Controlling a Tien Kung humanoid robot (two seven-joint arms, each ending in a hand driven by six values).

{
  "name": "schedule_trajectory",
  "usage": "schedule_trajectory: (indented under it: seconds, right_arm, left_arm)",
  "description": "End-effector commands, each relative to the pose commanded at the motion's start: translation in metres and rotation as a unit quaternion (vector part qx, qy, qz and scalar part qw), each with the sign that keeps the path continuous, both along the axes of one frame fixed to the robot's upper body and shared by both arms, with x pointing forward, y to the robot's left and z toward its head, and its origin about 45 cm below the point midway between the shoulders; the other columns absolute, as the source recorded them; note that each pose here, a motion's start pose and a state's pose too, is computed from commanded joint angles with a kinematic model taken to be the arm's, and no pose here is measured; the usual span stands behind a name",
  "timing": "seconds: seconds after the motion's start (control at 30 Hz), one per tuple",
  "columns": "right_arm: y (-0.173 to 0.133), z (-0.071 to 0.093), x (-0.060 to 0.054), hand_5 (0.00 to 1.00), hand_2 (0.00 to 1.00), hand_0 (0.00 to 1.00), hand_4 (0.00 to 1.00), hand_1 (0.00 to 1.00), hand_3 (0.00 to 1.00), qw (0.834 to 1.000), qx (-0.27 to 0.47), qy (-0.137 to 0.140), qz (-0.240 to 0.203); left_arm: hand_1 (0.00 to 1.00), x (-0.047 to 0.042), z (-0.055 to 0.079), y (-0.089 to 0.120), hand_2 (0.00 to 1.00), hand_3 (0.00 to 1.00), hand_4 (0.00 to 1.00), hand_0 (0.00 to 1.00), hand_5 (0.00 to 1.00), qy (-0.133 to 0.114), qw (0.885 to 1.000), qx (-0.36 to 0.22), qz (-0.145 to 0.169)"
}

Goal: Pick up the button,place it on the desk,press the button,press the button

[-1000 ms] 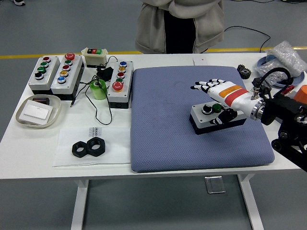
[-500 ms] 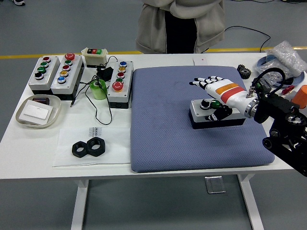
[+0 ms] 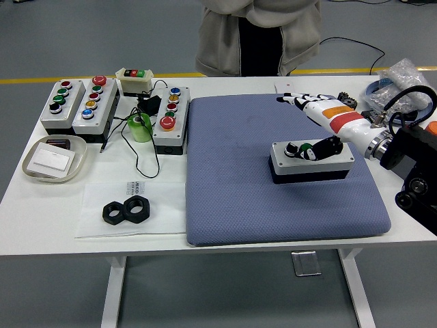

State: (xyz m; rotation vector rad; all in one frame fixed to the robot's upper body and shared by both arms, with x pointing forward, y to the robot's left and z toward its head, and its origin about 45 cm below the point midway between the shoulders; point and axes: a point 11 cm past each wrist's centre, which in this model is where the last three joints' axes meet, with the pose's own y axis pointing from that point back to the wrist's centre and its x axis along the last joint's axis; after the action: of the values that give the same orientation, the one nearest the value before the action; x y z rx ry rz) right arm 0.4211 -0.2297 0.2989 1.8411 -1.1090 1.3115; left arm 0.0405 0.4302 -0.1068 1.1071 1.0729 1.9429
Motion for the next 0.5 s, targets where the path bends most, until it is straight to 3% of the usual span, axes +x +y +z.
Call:
schedule_trajectory:
  seconds: [0.13,0.17,0.33,0.37,0.5]
  right_arm:
    - [-0.036,0.012,0.005,0.124,0.956,0.921,0.887,0.838,0.998,0.996,0.034,-0.026,-0.077]
    - [-0.04,0.013,0.006,0.085,0.413,0.382,0.617,0.296,0.886,0.995,0.038,-0.027,-0.085]
    - [-0.066,0.003,0.005,0.085,0.413,0.382,0.617,0.296,0.886,0.993,0.029,0.007,-0.115]
    - [-0.068,0.0,0.004,0.033,0.305,0.171,0.53,0.116,0.833,0.993,0.025,0.018,-0.116]
    - [-0.076,-0.017,0.0,0.033,0.305,0.171,0.53,0.116,0.833,0.99,0.004,0.062,-0.126]
  left_arm:
    - [0.831,0.0003,0.0,0.0,0.89,0.831,0.648,0.693,0.998,-0.001,1.0,0.0,0.0]
    - [0.831,0.0004,0.0,0.0,0.89,0.83,0.647,0.693,0.998,-0.001,1.0,0.0,0.0]
    - [0.831,0.0001,0.0,0.0,0.89,0.83,0.647,0.693,0.998,-0.001,1.0,0.0,0.001]
    - [0.832,0.0001,0.0,0.0,0.89,0.83,0.651,0.693,0.998,0.0,1.0,-0.001,0.001]
    - [0.832,-0.0002,0.0,-0.001,0.89,0.83,0.651,0.693,0.998,0.0,1.0,-0.001,0.001]
